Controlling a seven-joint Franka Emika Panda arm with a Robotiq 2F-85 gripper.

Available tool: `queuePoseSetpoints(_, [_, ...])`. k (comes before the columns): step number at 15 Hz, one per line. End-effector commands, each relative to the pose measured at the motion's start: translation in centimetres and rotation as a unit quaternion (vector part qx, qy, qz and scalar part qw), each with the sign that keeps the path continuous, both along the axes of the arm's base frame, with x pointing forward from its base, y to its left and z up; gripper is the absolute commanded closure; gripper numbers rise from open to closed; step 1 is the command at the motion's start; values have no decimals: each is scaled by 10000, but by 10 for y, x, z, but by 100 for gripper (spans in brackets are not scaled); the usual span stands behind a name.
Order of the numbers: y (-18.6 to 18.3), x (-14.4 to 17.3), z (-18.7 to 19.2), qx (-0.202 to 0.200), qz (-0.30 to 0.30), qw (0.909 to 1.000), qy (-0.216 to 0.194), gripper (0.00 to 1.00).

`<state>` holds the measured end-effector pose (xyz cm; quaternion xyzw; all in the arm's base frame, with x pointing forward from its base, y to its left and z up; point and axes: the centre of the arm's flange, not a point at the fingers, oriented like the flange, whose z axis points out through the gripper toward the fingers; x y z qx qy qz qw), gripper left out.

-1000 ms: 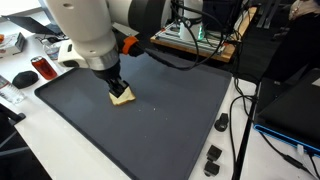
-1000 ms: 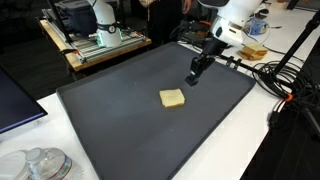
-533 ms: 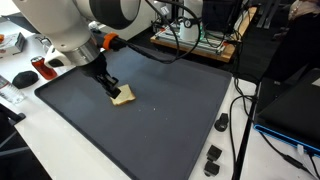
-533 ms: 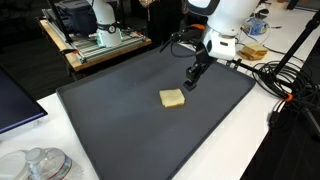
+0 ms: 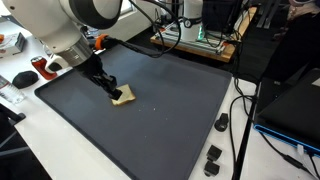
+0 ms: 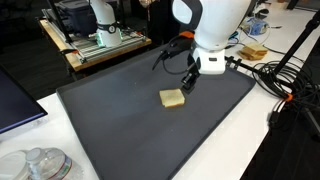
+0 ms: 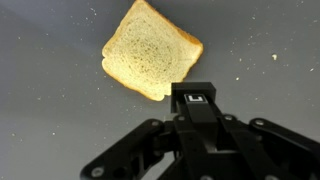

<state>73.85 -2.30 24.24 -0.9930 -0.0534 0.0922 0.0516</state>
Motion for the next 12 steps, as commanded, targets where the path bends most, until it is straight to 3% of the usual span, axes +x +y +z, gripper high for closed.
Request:
queuePoseSetpoints(1, [-15, 9, -3, 533, 126, 9985, -69, 95])
queuePoseSetpoints(5, [-39, 5, -6, 781, 67, 9967, -200, 95])
queuePoseSetpoints(12, [-87, -20, -13, 1224, 30, 9889, -838, 95])
